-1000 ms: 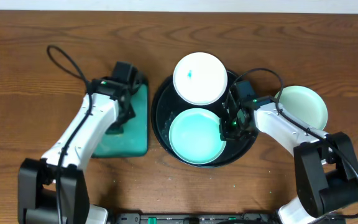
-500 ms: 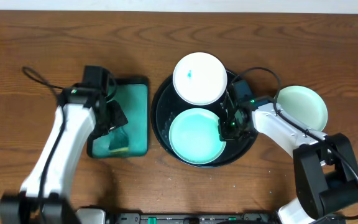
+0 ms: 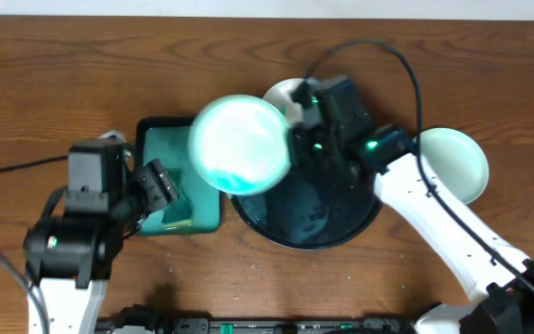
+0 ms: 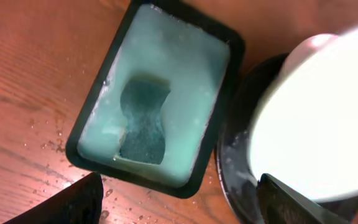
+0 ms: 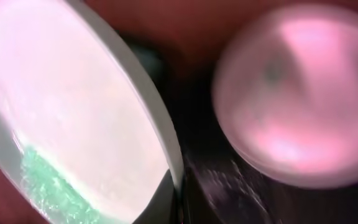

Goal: Clean dirty plates on tray and stack at the side
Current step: 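Lift the pale green plate with the right gripper over the water tray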

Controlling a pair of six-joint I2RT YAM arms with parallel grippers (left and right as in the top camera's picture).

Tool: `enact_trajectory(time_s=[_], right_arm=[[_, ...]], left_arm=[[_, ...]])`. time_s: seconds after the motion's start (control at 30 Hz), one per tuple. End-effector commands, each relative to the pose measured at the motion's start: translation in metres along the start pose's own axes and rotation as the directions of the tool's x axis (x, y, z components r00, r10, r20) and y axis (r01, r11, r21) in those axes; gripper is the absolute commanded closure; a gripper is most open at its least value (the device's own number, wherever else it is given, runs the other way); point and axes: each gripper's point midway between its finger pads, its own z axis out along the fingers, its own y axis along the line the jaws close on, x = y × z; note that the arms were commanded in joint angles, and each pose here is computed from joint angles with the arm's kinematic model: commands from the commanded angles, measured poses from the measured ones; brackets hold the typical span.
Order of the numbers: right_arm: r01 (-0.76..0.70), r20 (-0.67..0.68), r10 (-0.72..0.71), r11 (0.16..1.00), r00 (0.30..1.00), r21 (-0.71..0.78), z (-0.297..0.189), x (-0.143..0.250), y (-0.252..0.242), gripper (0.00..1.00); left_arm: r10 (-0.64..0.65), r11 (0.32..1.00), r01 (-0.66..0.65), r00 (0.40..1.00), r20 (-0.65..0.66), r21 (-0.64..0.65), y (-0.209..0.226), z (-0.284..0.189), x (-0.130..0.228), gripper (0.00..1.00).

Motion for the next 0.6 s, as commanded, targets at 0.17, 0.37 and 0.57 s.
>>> enact_trajectory(time_s=[0.17,0.37,0.57], right_arm=[[0.243,0.186,-0.276,0.953,0.943,0.181,0.036,-0.026,0.051,0.99],[0.444,0.263,-0.510,0.853,0.819,0.274,0.035,-0.043,0.086,0.99],[0.493,0.272,-0.646,0.738,0.713,0.460,0.017,-0.054,0.103,0.99]], left_arm=[[0.003,1.000,-0.004,0.999,0.042,0.028,-0.002,-0.013,-0.002,0.20],[0.003,1.000,-0.004,0.999,0.033,0.023,-0.001,-0.010,-0.002,0.20],[0.003,1.000,-0.003,1.000,0.025,0.018,-0.001,-0.008,-0.002,0.20]])
